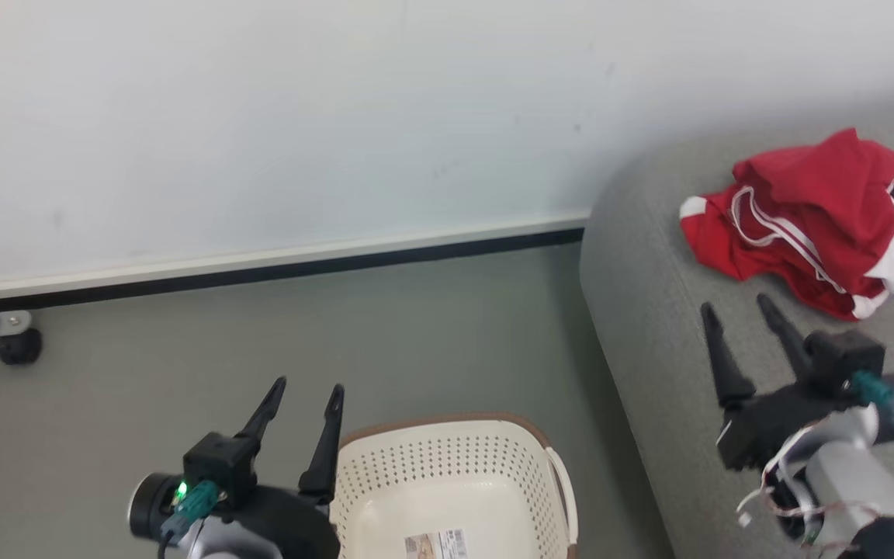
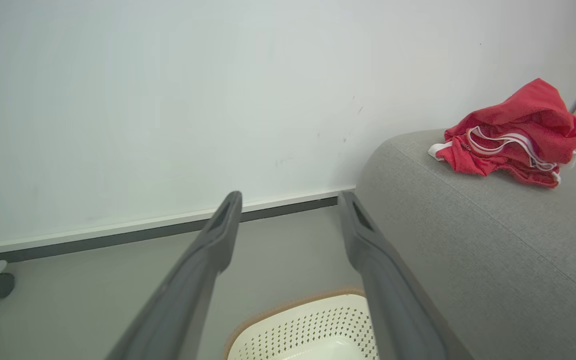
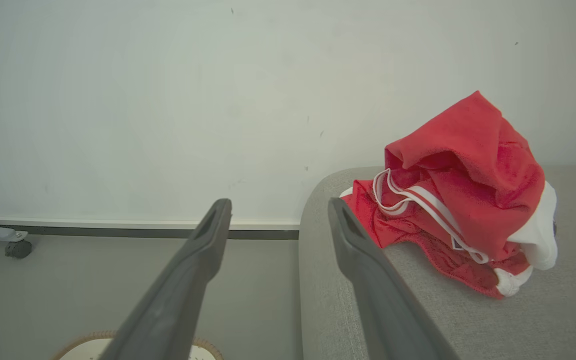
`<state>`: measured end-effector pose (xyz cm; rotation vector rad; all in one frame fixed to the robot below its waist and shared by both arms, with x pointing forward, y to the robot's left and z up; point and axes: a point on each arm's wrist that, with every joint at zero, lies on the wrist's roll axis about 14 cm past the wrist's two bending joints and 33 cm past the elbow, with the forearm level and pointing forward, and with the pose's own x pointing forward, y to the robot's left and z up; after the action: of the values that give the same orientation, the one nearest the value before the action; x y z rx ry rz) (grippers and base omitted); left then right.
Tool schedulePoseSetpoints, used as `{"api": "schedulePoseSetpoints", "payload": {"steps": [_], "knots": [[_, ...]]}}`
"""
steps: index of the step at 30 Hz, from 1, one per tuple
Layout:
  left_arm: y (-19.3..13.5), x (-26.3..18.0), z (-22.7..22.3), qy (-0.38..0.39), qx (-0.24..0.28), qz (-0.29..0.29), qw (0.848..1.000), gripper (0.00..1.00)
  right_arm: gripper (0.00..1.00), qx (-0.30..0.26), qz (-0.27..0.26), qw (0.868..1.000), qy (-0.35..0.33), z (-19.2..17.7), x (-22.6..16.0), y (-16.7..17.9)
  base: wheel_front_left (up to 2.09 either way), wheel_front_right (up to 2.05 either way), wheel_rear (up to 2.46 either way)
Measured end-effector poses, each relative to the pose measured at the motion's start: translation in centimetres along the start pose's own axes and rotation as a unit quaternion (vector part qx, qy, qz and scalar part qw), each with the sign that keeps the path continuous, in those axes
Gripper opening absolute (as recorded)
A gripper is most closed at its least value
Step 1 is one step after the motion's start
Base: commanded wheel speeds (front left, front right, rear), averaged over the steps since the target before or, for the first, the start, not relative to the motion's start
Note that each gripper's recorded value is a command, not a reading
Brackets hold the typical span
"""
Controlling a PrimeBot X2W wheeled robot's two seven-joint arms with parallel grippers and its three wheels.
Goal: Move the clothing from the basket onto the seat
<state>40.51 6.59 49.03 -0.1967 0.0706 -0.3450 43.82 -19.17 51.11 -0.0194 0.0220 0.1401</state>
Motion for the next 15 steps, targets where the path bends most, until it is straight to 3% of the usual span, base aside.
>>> {"api": "schedulePoseSetpoints", "payload": {"steps": [7, 15], "knots": [[4.2, -4.4, 0.6, -0.012, 0.012, 0.07, 0.997, 1.0, 1.0, 0.03, 0.031, 0.999, -0.015, -0.1, -2.1, 4.8, 0.0, 0.0, 0.0], [7.3, -8.5, 0.8, -0.021, 0.02, 0.124, 0.992, 1.0, 1.0, 0.045, 0.037, 0.998, -0.033, 0.4, -4.1, 6.7, 0.0, 0.0, 0.0]]}}
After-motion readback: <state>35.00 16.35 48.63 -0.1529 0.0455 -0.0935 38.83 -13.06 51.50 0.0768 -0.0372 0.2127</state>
